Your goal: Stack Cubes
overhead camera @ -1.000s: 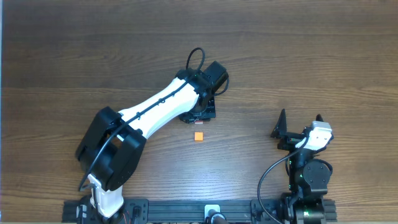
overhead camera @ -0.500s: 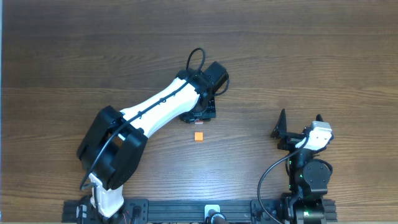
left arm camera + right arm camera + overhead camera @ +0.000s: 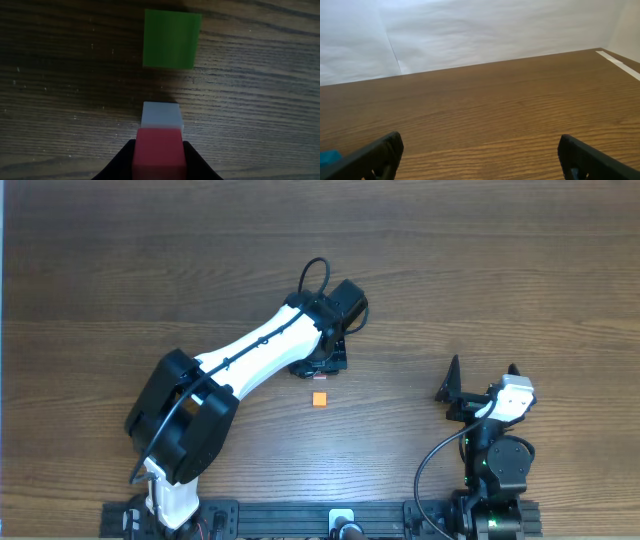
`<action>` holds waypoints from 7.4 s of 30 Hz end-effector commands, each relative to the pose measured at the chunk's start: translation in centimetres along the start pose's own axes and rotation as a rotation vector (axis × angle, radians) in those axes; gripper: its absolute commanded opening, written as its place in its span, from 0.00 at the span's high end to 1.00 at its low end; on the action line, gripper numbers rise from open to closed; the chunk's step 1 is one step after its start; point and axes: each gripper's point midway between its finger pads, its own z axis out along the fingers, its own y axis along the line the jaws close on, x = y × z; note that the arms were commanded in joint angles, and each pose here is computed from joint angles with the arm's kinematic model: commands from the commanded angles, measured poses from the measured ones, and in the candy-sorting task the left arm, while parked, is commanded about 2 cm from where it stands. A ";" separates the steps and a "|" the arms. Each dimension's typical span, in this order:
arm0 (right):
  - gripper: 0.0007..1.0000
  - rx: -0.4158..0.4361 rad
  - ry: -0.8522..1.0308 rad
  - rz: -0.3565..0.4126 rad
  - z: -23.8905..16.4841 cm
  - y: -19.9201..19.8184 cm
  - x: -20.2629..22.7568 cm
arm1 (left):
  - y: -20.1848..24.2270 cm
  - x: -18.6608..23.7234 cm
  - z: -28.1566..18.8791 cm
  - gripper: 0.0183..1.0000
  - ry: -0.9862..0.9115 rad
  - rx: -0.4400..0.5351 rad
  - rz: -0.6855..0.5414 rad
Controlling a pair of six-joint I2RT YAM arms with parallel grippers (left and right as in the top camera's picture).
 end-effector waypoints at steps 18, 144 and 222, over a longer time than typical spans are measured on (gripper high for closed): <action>0.01 0.004 -0.003 0.010 0.0 0.0 0.1 | 0.6 0.0 0.8 0.79 -0.003 -0.036 -0.013; 0.01 0.004 -0.003 0.009 0.0 0.0 0.1 | 0.3 5.9 -4.4 0.83 -0.029 0.100 -0.021; 0.01 0.004 -0.003 0.010 0.0 0.0 0.1 | -0.1 0.5 -3.3 0.84 -0.023 0.059 -0.030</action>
